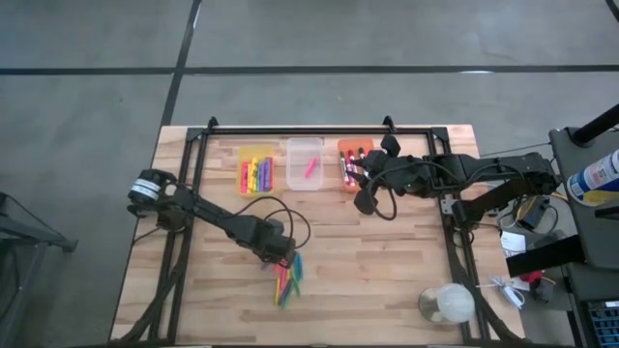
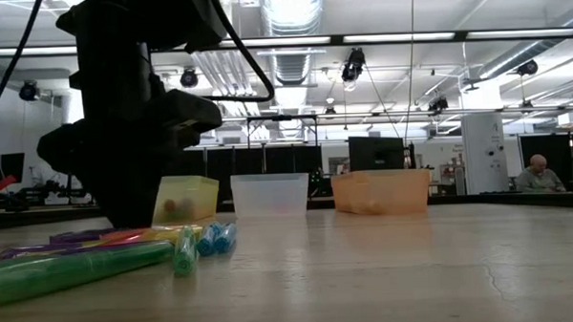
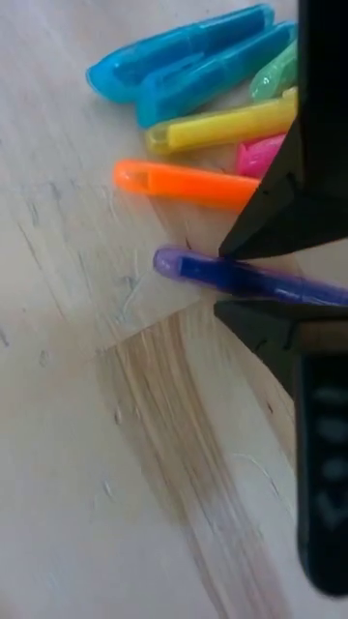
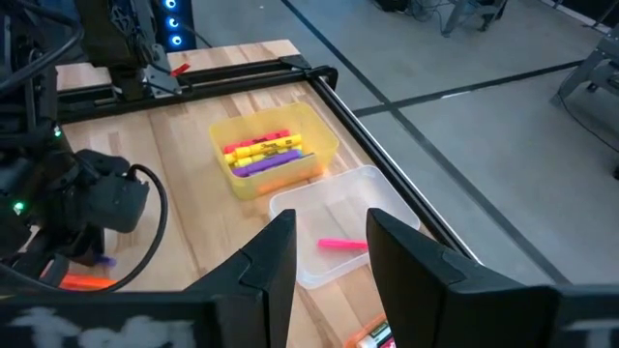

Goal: Pick & Place Markers
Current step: Put the top purple pen into the white bin

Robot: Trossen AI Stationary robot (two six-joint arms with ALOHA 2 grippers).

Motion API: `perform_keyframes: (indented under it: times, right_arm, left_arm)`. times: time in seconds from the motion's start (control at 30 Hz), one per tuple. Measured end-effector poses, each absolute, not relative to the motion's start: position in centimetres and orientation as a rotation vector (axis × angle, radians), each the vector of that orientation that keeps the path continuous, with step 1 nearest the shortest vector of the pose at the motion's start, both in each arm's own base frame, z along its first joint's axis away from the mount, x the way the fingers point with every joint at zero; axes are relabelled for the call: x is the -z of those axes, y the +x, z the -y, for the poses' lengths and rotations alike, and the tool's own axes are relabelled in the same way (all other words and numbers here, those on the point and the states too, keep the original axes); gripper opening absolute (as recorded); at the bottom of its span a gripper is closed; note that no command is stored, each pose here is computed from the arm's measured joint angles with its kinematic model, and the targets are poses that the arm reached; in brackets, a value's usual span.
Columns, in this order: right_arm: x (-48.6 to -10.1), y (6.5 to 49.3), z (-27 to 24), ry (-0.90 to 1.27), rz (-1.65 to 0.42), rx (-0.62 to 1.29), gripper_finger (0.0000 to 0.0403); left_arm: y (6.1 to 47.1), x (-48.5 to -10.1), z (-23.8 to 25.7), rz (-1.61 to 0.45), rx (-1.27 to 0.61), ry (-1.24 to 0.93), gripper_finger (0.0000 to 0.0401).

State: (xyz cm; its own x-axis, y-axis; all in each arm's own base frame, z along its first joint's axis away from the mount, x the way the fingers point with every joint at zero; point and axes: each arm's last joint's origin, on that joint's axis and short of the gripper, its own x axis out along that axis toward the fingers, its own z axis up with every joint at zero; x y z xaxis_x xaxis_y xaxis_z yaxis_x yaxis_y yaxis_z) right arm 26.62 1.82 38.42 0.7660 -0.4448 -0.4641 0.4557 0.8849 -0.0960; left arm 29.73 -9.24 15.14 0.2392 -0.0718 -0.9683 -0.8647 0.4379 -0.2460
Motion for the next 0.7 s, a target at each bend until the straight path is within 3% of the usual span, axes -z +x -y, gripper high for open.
perform_keyframes:
  times: [0.23,0.7]
  right_arm:
    - [-38.4,26.6,-1.8,0.022,-0.498,0.489,0.0121]
    - [-38.4,26.6,-1.8,0.015,-0.500,0.488,0.0121]
  left_arm:
    - [29.7,-15.6,9.0,-1.196,-0.678,-0.992,0.0029]
    - [30.6,-20.8,2.7,-0.970,-0.656,-1.020,0.0029]
